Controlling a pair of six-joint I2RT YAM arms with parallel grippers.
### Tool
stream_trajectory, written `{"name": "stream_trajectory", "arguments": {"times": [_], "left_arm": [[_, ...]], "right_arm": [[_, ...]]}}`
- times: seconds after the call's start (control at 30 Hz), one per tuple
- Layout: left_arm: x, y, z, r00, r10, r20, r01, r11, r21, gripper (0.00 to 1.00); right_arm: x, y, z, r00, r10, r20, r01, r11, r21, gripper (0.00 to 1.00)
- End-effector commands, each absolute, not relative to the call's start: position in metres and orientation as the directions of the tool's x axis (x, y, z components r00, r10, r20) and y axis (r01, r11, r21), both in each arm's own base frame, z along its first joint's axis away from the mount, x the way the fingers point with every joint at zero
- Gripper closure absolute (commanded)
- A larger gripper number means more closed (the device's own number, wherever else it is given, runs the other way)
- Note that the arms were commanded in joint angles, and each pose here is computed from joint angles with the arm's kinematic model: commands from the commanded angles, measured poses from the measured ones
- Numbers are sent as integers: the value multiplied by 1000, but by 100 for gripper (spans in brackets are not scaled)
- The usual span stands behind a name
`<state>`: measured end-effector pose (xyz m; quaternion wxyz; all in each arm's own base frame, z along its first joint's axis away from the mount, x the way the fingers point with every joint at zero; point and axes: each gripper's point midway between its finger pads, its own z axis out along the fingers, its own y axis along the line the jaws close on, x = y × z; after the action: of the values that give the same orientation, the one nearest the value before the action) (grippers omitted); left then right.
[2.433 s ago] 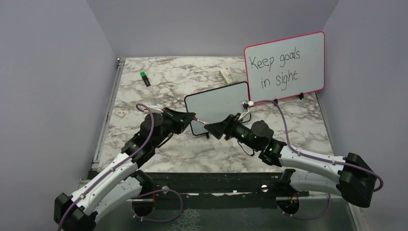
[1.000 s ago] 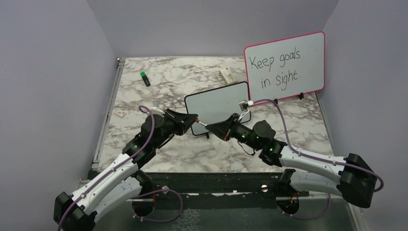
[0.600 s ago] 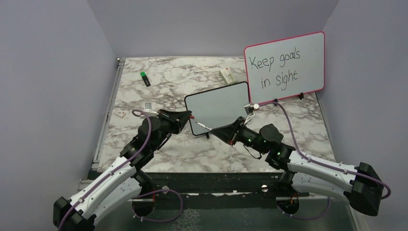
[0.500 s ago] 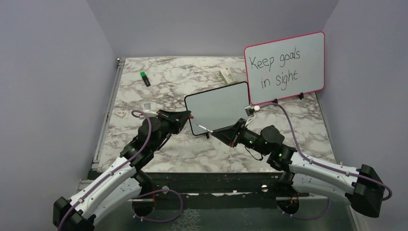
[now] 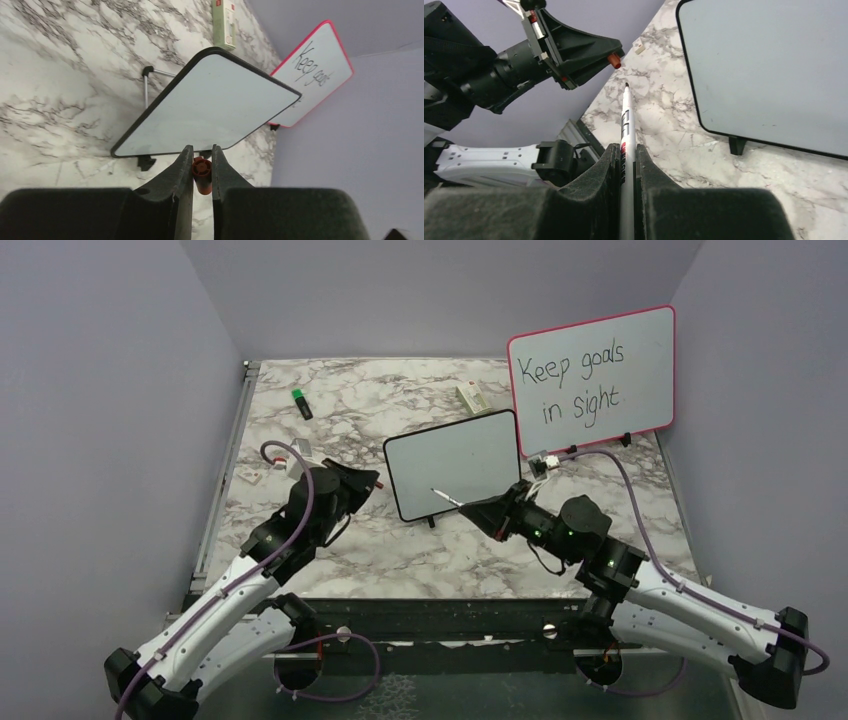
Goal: Write a sentence on the whiteboard
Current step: Place the pen cap at the center of the board.
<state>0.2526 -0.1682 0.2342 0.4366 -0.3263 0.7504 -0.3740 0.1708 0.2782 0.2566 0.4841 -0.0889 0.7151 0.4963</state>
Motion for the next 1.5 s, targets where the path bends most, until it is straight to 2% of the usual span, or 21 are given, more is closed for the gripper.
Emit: {"name": "stream_trajectory", "arguments": {"times": [0.0, 0.2, 0.37, 0.7, 1.13, 1.47], "left_arm": [[247, -143, 208, -454, -629, -631, -173, 757, -629, 100], [250, -130, 190, -506, -470, -723, -168, 876, -452, 100], [263, -120, 168, -562, -380, -734, -171, 922, -346, 100], [302, -88, 107, -736, -331, -591, -223, 942, -249, 100], [360, -57, 62, -815, -308, -490, -266, 951, -156, 100], [374, -53, 32, -861, -273, -429, -253, 962, -105, 93]], "right_arm": [[180, 259, 261, -447, 302, -842, -592, 606, 532, 100], [182, 245, 261, -416, 282, -865, -575, 655, 490, 100], [185, 231, 265, -384, 269, -883, -556, 696, 454, 100], [188, 220, 273, -336, 237, -911, -550, 736, 394, 100], [199, 221, 271, -307, 147, -940, -543, 784, 300, 100], [208, 228, 266, -295, 82, -952, -550, 800, 240, 100]]}}
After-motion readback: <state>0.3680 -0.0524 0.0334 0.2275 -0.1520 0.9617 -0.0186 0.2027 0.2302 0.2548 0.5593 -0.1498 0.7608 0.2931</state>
